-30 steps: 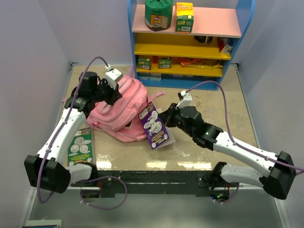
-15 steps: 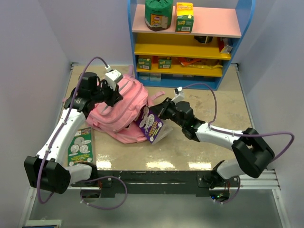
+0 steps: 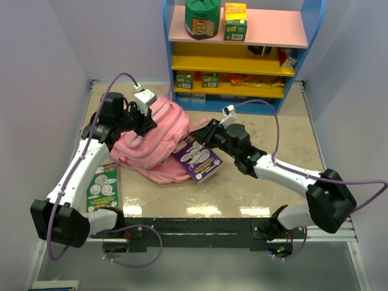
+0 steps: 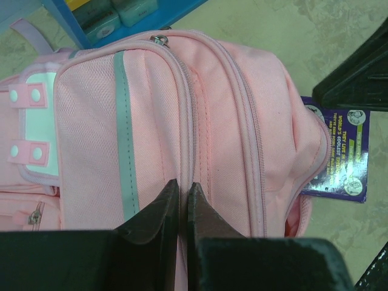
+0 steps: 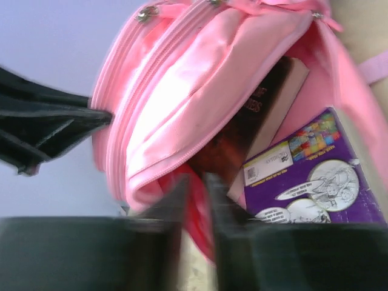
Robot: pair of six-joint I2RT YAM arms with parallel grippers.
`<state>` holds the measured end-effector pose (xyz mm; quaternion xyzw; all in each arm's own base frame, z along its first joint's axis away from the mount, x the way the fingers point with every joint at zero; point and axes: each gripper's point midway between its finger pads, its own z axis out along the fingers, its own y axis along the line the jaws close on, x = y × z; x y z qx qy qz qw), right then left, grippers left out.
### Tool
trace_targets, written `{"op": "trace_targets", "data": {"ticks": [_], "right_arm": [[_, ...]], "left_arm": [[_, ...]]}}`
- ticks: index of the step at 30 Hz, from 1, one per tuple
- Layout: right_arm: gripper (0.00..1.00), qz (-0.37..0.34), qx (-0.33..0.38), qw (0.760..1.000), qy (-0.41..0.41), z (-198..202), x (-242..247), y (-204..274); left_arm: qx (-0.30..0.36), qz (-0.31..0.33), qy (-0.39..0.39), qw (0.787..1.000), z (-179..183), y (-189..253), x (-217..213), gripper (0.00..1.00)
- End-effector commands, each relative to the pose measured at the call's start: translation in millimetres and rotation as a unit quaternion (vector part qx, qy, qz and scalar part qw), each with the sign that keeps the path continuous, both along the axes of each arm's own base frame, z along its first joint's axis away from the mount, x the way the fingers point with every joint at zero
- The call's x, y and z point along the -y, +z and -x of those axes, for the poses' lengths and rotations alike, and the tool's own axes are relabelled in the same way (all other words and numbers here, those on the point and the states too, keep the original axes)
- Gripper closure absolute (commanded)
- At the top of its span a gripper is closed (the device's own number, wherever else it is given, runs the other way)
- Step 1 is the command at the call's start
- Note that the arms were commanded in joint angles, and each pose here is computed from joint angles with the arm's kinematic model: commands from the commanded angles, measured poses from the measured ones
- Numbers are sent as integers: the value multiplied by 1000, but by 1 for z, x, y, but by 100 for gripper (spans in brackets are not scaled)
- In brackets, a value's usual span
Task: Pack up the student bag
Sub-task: Place the book in the student bag.
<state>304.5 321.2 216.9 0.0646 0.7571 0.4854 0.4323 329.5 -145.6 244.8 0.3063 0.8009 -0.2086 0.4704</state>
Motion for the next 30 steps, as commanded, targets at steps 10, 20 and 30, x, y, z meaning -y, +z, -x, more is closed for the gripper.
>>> {"op": "trace_targets", "data": {"ticks": [10,20,30], "right_arm": [[1,270,-45,961,-42,-18,64,-85],[1,237,-61,968,50,-22,74,-112],[1,125,-95,975,156,1,55,-125]], "left_arm": [[133,50,-47,989,-1,79,17,100],[135,45,-43,989,0,76,15,100],[137,41,-43,989,-1,74,14,100]]}}
